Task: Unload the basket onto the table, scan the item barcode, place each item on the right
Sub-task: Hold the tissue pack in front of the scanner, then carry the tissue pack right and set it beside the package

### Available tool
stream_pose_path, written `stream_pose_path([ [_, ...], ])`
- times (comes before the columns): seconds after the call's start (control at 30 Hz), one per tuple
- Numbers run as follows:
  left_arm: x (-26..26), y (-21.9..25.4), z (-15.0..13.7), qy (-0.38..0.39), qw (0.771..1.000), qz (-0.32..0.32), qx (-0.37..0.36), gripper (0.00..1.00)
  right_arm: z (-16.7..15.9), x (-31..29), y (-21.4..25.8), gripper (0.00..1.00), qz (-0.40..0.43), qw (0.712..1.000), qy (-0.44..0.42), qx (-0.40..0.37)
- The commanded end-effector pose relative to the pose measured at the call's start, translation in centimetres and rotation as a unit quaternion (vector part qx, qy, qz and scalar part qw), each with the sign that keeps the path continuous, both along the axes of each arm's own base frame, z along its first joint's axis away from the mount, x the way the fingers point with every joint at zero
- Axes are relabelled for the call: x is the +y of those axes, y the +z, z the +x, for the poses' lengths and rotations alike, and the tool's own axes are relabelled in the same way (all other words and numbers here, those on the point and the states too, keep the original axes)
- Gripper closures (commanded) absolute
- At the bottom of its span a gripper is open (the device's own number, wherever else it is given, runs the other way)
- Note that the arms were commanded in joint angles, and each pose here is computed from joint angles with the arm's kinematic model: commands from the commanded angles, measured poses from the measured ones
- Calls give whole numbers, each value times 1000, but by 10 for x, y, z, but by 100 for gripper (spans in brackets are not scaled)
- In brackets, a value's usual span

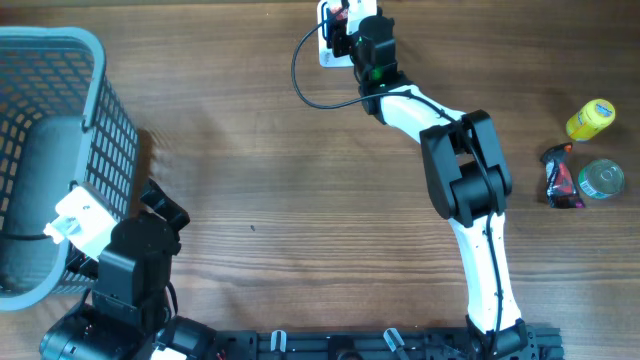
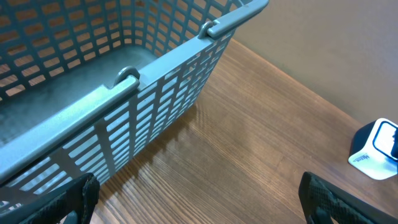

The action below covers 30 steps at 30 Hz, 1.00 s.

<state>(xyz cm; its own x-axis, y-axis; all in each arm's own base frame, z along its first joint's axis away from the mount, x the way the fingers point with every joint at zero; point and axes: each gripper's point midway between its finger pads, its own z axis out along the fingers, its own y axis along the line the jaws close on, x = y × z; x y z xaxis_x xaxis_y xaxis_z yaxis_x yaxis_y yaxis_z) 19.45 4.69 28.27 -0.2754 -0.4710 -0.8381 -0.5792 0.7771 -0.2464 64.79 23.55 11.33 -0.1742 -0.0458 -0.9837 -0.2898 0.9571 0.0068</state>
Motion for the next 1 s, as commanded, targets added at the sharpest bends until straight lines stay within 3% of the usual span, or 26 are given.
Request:
stream_pose_path([
  [0.0,4,-2,0,14,1000,0,-2,0,0,9,-10,30,-7,1000,14,1],
  [0.3,4,-3,-1,14,1000,2,2,0,0,4,5,30,-15,1000,2,14],
  [0.5,4,-4,-1,14,1000,3,4,0,-20,-14,118,30,-12,1000,-26,-11],
  [0.63,4,-5,-1,14,1000,3,5,0,-62,-66,205,30,-29,992,-120,-2],
  [0.7,4,-4,-1,14,1000,1,3,0,-100,-106,218,31,-36,978,-200,53],
  [0.8,1,-4,4,13,1000,0,3,0,-164,-150,199,34,-76,949,-253,173],
  [0.83,-1,-6,7,9,1000,-3,6,0,-188,-169,185,34,-76,931,-281,222],
  [0.87,-8,-10,13,-2,1000,-10,14,0,-227,-207,155,34,-84,886,-333,312],
  [0.97,-18,-15,25,-16,999,-9,27,0,-270,-257,112,34,-92,815,-399,410],
])
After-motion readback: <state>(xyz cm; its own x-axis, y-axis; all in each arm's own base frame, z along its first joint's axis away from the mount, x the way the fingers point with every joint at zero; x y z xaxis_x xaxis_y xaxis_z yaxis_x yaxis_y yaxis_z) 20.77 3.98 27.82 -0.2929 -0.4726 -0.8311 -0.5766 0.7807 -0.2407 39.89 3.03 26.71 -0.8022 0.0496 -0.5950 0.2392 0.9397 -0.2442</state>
